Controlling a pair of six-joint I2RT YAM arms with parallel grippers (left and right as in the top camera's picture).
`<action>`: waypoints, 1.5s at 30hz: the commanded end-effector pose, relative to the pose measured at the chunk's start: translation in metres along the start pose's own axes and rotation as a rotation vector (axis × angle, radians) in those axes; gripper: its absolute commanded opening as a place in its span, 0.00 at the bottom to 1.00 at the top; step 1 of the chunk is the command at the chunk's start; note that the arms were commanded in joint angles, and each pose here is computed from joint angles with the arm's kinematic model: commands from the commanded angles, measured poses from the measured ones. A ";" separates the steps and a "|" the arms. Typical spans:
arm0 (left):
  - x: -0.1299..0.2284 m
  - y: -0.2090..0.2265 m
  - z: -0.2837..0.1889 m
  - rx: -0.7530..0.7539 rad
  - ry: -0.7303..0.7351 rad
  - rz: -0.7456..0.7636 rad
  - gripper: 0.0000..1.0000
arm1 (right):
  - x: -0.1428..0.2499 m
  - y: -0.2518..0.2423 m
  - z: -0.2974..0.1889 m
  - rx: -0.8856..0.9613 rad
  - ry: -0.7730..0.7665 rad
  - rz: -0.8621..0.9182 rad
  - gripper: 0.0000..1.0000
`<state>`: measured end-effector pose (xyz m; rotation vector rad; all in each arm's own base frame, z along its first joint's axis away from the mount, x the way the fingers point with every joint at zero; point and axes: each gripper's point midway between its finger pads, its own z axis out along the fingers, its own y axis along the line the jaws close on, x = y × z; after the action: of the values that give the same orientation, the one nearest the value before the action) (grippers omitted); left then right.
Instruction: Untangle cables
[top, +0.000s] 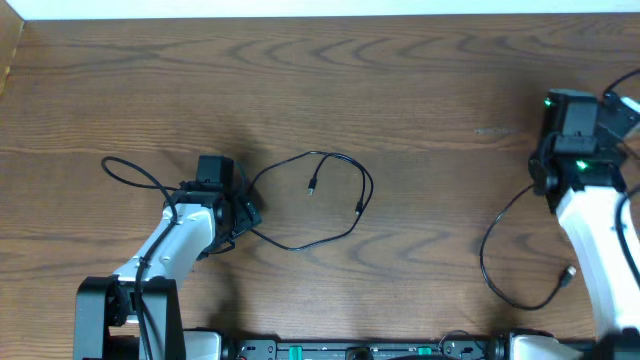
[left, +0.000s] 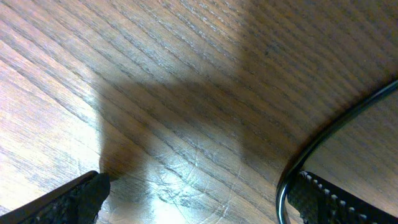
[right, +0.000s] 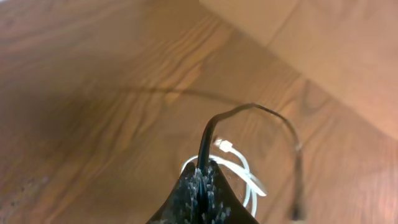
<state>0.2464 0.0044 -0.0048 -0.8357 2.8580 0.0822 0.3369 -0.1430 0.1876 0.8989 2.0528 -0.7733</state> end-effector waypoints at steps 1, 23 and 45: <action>0.019 0.014 0.013 -0.057 0.064 0.016 0.98 | 0.014 0.010 0.014 -0.001 0.038 -0.014 0.05; 0.019 0.014 0.013 -0.057 0.064 0.016 0.98 | 0.052 0.078 0.035 -0.243 0.182 -0.019 0.80; 0.019 0.014 0.013 -0.057 0.064 0.015 0.98 | 0.151 0.135 0.091 -0.381 0.431 -0.073 0.01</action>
<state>0.2464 0.0044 -0.0048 -0.8352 2.8583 0.0817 0.4076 -0.0926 0.0018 0.8346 2.4659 -0.2881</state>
